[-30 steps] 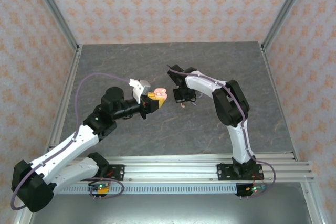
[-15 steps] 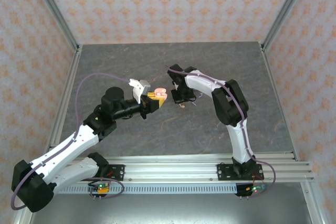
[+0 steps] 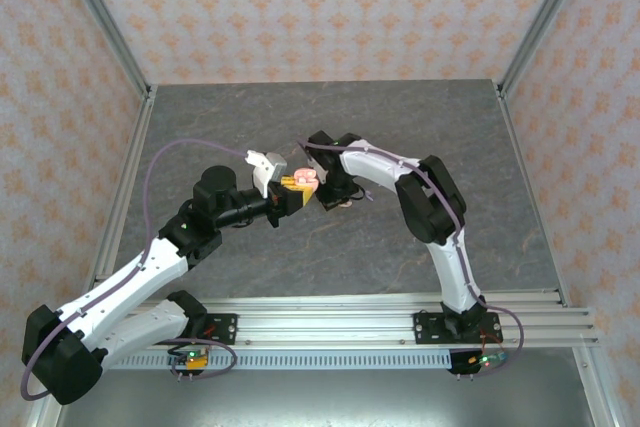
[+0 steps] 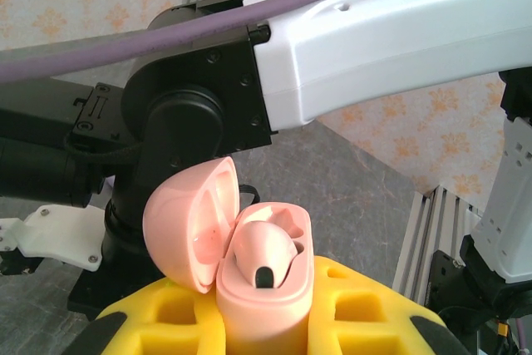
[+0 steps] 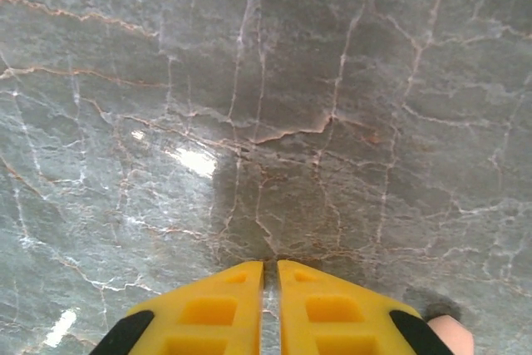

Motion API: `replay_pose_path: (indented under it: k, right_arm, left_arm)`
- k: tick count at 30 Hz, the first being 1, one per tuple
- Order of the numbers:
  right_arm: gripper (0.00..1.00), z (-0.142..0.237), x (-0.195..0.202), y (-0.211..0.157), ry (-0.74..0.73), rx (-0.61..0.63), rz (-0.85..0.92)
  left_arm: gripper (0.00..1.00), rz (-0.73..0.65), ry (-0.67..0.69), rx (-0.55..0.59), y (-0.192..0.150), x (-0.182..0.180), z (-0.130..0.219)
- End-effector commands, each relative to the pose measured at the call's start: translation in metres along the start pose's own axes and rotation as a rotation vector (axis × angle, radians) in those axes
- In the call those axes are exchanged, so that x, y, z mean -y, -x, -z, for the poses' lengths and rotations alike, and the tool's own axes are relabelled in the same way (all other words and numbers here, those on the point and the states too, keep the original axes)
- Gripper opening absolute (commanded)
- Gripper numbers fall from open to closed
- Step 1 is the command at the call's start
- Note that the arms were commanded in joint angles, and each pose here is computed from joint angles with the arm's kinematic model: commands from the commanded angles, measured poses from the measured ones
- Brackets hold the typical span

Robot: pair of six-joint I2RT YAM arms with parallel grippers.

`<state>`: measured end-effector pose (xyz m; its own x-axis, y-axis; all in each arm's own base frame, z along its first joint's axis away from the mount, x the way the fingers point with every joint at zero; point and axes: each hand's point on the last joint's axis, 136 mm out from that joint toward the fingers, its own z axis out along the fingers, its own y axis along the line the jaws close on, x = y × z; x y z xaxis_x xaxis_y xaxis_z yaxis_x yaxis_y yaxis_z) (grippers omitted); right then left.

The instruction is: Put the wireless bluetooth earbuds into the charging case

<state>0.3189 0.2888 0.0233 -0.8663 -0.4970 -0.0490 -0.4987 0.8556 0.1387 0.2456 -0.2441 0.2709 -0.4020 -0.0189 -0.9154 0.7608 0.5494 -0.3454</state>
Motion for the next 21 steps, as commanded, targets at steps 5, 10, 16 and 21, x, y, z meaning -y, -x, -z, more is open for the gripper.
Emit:
replay_pose_path:
  k: [5,10,16,21]
  right_arm:
    - [0.16,0.048,0.003,0.012,0.036,0.150,-0.114]
    - [0.16,0.059,0.008,0.002,0.076,0.173,-0.175]
    - [0.13,0.044,0.026,-0.023,0.044,0.120,-0.234]
    - [0.09,0.030,0.034,-0.028,0.014,0.098,-0.273]
  left_arm:
    - [0.07,-0.022,0.008,0.037,0.015,0.003,0.008]
    - [0.07,-0.025,0.010,0.033,0.014,0.003,0.009]
    - [0.07,-0.029,0.011,0.036,0.016,0.003,0.009]
    - [0.07,-0.029,0.012,0.033,0.015,0.002,0.008]
